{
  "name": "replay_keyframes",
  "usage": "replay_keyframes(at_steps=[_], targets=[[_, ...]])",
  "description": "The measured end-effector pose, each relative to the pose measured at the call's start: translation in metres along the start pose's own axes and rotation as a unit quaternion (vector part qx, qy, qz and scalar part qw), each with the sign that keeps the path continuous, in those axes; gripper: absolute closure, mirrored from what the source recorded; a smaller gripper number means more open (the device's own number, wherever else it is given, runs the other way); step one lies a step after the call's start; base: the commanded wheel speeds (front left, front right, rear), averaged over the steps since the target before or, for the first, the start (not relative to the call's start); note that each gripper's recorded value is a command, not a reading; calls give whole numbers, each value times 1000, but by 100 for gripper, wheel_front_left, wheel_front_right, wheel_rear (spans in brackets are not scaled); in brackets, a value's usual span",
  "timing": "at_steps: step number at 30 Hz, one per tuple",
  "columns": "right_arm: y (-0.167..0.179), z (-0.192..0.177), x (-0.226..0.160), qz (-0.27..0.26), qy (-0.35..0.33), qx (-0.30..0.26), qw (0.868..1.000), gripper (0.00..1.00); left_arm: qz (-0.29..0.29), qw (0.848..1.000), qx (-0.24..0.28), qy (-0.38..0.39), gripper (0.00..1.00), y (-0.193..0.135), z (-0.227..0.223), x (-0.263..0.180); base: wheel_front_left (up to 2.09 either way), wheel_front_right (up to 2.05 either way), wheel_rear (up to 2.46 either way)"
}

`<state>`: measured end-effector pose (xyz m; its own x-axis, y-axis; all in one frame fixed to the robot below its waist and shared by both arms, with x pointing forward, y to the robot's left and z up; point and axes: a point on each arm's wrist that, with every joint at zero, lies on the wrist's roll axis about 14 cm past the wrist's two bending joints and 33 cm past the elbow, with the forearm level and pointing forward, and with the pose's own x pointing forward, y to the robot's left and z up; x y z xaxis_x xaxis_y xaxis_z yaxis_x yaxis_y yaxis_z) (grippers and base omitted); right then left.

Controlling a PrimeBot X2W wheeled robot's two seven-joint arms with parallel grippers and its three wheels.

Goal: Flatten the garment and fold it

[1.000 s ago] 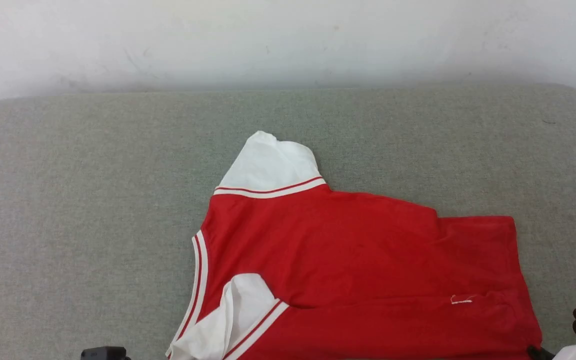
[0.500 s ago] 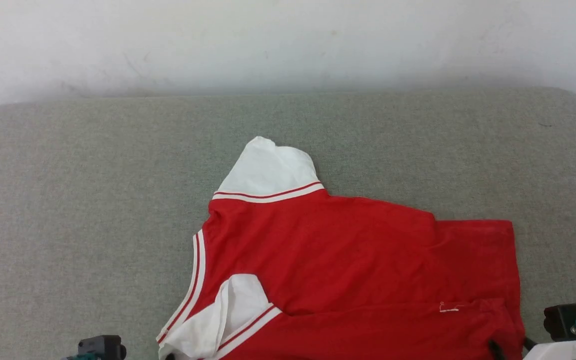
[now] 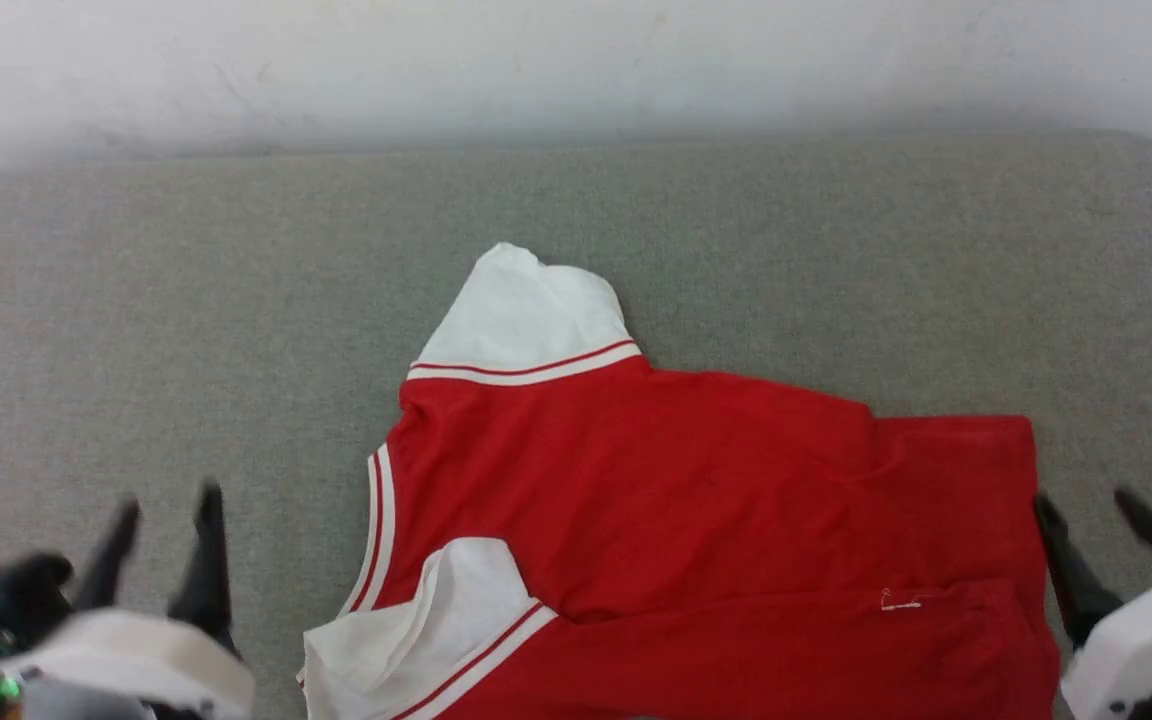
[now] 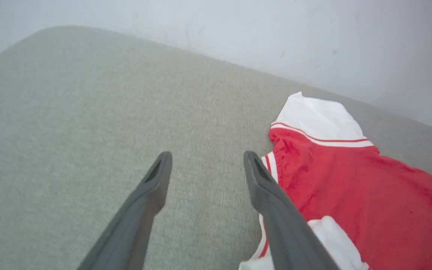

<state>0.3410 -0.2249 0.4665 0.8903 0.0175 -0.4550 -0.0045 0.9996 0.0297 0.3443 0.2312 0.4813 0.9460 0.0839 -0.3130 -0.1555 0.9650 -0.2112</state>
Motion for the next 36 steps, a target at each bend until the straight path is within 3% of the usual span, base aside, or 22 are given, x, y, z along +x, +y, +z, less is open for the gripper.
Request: replay_keyframes(at_steps=[5, 9, 13, 19, 25, 36], targets=[[21, 51, 17, 12, -97, -22, 995, 0, -40, 981, 101, -162, 0, -30, 94, 41, 0, 0, 0], [33, 61, 33, 21, -121, -33, 992, 0, -108, 960, 176, -191, 0, -74, 123, 85, 0, 0, 0], [37, 58, 49, 24, -119, -37, 992, 0, -182, 939, 251, -147, 0, -118, 115, 131, 0, 0, 0], [41, 36, 70, 28, -90, -31, 995, 0, -257, 903, 344, 23, 0, -146, 44, 183, 0, 0, 0], [38, 18, 79, 22, -64, -26, 997, 0, -269, 882, 363, 133, 0, -147, -9, 213, 0, 0, 0], [10, -3, 79, -21, -32, -26, 999, 0, -288, 854, 370, 225, 0, -151, -64, 238, 0, 0, 0]])
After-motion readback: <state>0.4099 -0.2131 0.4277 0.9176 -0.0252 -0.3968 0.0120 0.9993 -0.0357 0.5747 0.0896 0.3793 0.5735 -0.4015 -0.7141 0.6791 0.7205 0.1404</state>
